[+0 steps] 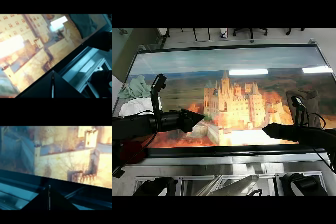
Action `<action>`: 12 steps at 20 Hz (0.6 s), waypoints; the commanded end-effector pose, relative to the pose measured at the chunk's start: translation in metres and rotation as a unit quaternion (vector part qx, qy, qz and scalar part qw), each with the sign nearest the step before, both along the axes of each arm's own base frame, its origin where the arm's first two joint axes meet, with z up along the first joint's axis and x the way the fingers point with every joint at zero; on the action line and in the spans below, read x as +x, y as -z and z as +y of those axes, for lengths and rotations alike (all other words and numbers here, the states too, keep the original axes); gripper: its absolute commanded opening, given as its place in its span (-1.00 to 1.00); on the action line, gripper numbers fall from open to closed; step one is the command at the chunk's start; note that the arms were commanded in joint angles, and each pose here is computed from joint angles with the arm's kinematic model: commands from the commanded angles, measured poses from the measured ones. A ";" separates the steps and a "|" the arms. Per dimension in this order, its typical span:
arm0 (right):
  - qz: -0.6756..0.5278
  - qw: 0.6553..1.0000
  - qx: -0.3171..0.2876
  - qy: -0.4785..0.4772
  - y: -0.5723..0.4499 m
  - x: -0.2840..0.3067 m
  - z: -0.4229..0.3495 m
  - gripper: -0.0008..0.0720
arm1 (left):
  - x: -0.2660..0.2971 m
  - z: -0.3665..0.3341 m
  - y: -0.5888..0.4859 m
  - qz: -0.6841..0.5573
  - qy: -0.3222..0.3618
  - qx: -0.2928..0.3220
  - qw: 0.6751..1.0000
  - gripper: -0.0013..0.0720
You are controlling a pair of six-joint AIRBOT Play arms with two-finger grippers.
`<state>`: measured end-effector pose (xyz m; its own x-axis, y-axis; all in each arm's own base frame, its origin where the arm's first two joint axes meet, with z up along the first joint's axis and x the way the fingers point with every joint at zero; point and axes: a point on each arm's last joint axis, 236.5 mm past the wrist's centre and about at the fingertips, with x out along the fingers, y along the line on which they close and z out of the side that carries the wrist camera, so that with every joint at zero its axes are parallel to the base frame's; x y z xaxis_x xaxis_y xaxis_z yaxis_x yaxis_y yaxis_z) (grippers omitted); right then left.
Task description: Fold the shirts.
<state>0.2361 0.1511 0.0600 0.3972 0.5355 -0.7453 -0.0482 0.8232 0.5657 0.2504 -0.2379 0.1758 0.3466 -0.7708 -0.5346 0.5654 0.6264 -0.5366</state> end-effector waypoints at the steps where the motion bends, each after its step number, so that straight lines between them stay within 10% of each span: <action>1: 0.001 1.000 0.000 -0.001 0.000 -0.001 0.000 -0.91 | 0.003 0.000 0.007 0.010 0.001 0.005 1.000 -0.91; 7: 0.001 1.000 0.000 -0.001 0.000 -0.001 0.000 -0.91 | 0.098 0.095 0.039 -0.056 -0.095 0.253 0.961 -0.90; 8: 0.001 1.000 0.000 -0.001 0.000 -0.001 0.000 -0.91 | 0.122 0.127 0.036 -0.073 -0.125 0.305 0.941 -0.37; 9: 0.001 1.000 0.000 -0.001 0.000 -0.001 0.000 -0.91 | 0.148 0.161 0.033 -0.084 -0.158 0.351 0.919 0.75; 12: 0.001 1.000 0.000 -0.001 0.000 -0.001 0.000 -0.91 | 0.214 0.259 0.038 -0.071 -0.259 0.415 0.869 0.96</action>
<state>0.2356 0.1514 0.0599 0.3953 0.5365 -0.7456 -0.0480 0.8227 0.5665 0.4088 -0.0808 0.1376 0.6020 -0.1608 -0.7821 0.3079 0.9505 0.0416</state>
